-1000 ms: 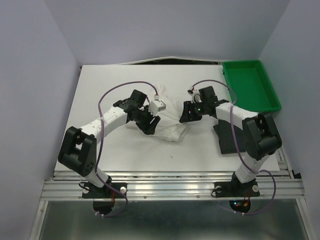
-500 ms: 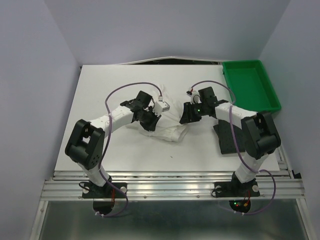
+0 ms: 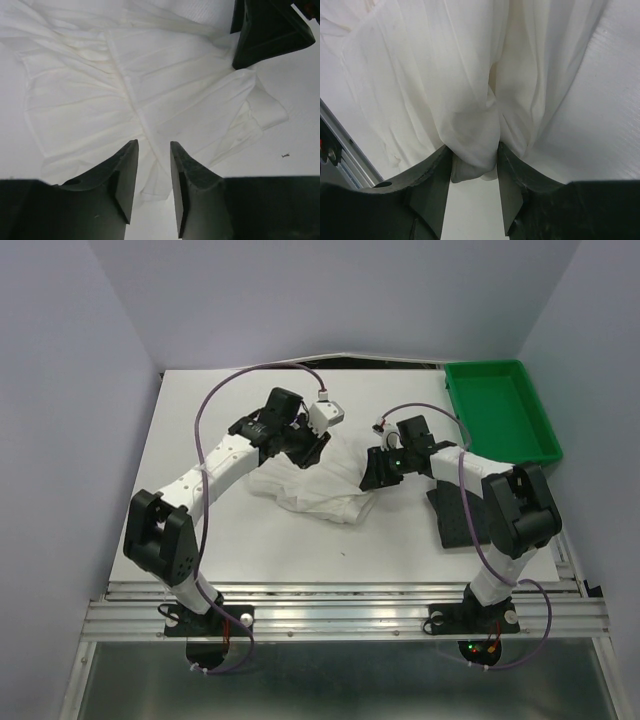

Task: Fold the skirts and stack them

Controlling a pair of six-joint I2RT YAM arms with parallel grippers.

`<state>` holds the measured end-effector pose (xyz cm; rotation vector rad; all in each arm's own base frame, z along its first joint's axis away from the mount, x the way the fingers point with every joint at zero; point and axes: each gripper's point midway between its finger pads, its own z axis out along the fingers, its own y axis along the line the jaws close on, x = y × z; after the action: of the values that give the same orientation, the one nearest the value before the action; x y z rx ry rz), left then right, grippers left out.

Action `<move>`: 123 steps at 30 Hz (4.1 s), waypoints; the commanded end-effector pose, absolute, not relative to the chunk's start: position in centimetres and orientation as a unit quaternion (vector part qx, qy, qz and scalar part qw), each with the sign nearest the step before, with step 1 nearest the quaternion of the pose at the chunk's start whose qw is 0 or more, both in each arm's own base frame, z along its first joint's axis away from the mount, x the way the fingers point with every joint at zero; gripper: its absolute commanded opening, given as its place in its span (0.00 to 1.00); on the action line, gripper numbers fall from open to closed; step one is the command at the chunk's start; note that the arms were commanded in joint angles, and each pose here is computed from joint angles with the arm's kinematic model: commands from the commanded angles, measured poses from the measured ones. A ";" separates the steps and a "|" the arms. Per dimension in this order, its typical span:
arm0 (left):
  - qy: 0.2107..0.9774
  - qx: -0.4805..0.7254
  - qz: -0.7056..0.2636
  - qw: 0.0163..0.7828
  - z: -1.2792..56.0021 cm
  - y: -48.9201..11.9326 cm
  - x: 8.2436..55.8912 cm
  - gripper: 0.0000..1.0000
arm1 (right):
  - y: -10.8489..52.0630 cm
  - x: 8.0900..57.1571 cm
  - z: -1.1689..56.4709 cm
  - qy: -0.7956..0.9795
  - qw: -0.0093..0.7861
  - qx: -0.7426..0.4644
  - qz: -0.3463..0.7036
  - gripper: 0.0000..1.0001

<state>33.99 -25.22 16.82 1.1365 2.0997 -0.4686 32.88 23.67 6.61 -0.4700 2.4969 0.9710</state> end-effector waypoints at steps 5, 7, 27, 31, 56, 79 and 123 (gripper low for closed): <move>0.845 0.427 -0.178 0.269 11.4 -23.1 30.5 0.58 | 24.1 32.9 6.7 0.893 0.206 -0.176 0.359 0.48; 0.848 0.421 -0.193 0.256 10.4 -23.6 30.4 0.57 | 24.0 33.0 6.6 0.894 0.205 -0.178 0.356 0.48; 0.845 0.400 -0.220 0.279 12.0 -25.6 32.5 0.09 | 23.6 32.7 5.9 0.899 0.200 -0.184 0.343 0.47; 0.834 0.399 -0.216 0.314 14.9 -25.7 33.1 0.01 | 23.5 32.6 5.7 0.899 0.198 -0.186 0.343 0.47; 0.834 0.436 -0.164 0.296 8.7 -27.8 39.8 0.36 | 23.5 28.3 4.7 0.901 0.139 -0.152 0.382 0.18; 0.715 0.528 -0.030 0.458 20.2 -21.8 27.1 0.99 | 21.0 32.8 15.2 0.869 0.278 -0.220 0.346 0.82; 0.601 0.693 -0.022 0.398 12.8 -29.9 15.6 0.00 | 31.1 30.6 8.6 0.806 0.172 -0.333 0.457 0.56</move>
<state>18.14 -30.48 13.14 1.6386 1.5430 0.0600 28.60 30.38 4.64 -0.9091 2.4141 1.3968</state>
